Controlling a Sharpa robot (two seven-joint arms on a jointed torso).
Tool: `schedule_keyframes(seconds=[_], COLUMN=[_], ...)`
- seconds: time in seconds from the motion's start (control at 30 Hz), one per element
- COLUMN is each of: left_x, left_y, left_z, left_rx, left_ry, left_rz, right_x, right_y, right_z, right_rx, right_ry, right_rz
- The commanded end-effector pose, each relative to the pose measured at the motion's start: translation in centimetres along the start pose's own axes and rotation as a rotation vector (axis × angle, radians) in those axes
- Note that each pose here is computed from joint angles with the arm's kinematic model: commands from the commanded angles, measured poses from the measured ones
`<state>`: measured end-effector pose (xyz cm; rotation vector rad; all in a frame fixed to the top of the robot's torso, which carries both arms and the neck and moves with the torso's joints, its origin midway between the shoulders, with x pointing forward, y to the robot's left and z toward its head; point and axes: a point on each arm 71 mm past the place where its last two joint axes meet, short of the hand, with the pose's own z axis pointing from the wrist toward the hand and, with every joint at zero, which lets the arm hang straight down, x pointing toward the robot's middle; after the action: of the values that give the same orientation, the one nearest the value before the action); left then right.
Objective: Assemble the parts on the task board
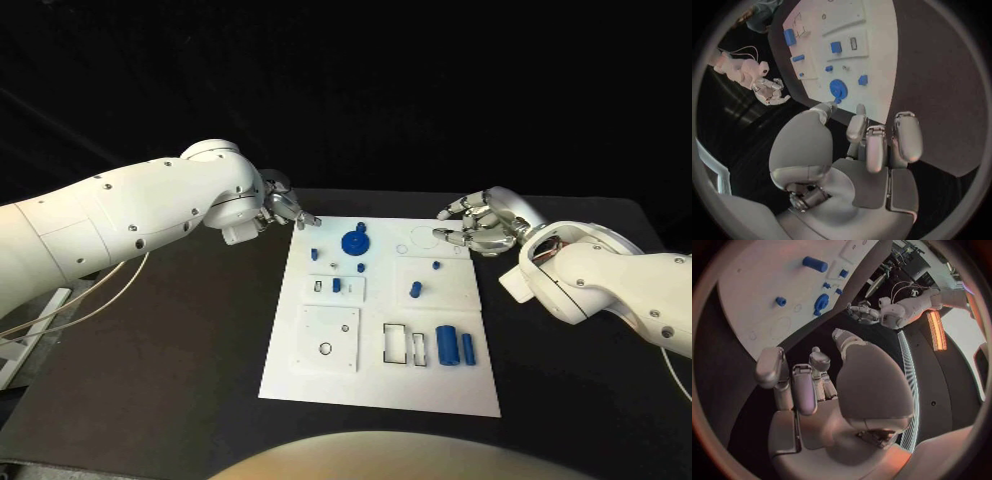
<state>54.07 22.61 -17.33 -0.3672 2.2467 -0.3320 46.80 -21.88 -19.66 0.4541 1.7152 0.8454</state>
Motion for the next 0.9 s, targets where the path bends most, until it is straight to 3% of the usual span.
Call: schedule_keyframes(seconds=[0.03, 0.37, 0.9], left_x=[0.28, 1.40, 2.85], left_y=[0.00, -0.03, -0.66], left_z=[0.64, 2.88, 3.94], left_rx=[-0.028, -0.073, -0.054], left_ry=[0.047, 0.096, 0.158], left_rz=[0.073, 0.101, 0.112], right_x=[0.1, 0.2, 0.2], right_y=[0.1, 0.2, 0.3], right_z=[0.0, 0.1, 0.1], right_rx=[-0.006, -0.009, -0.023], right_ry=[0.002, 0.004, -0.002], right_rz=[-0.002, -0.001, -0.022])
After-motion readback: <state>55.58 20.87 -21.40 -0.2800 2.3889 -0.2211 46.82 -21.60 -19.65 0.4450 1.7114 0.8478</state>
